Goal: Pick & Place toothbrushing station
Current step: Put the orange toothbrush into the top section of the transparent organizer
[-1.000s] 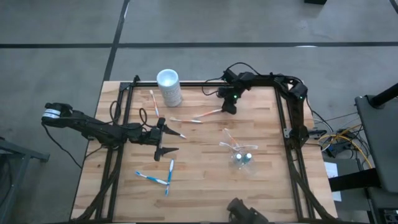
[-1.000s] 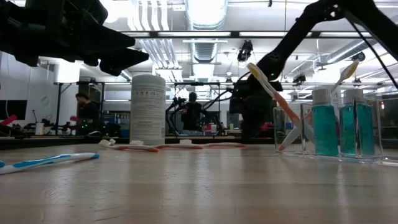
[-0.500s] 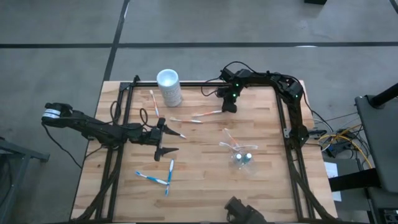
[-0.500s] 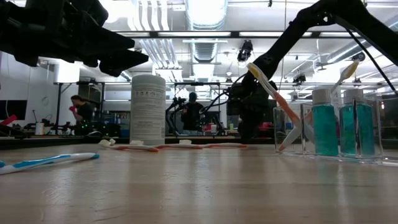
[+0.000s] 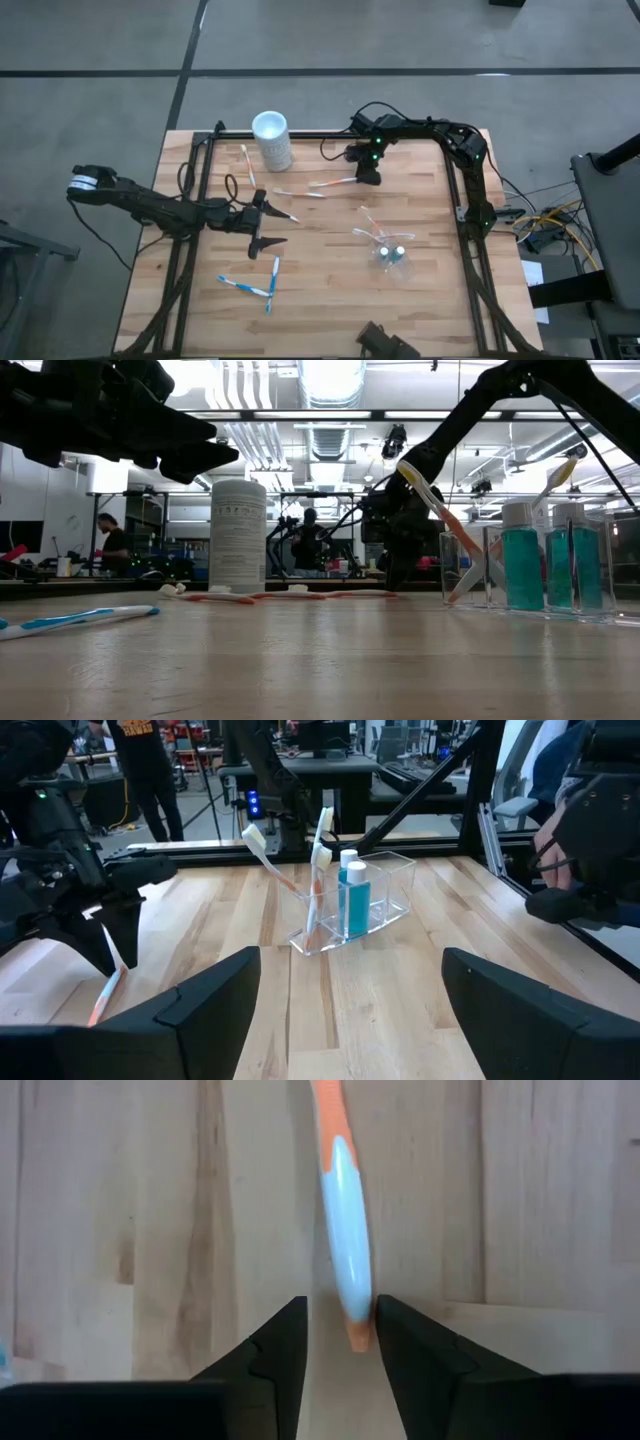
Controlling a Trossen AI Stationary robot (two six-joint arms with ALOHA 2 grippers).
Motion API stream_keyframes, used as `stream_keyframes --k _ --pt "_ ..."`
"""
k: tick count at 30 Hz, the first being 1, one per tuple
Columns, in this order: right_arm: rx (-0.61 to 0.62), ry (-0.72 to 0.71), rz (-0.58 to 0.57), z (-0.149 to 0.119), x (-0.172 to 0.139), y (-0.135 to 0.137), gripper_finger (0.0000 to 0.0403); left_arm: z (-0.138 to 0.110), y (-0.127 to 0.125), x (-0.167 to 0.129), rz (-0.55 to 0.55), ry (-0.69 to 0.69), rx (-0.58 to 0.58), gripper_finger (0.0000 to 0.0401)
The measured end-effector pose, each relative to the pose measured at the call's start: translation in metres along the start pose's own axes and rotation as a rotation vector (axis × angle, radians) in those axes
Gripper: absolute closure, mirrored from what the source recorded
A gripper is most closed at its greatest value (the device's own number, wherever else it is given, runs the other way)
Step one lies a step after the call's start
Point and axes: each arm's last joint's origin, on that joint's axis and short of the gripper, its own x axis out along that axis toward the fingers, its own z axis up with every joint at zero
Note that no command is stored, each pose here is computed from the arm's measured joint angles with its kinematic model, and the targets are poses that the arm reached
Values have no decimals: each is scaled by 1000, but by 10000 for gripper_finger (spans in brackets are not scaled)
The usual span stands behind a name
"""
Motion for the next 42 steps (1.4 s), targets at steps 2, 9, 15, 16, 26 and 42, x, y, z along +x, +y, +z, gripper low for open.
stream_keyframes --k 2,9,15,16,26,42 --pt "3 11 -16 1 1 1 294 0 0 0 0 0 0 82" --pt "13 20 -31 1 0 0 333 0 0 0 0 0 0 82" --pt "19 27 -24 0 0 1 384 0 0 0 0 0 0 82" --pt "18 26 -23 0 0 1 388 0 0 0 0 0 0 82" --pt "24 27 -20 -1 -3 3 392 0 0 0 0 1 0 82" --pt "129 -8 18 -7 -17 1 393 0 0 0 0 1 0 82"
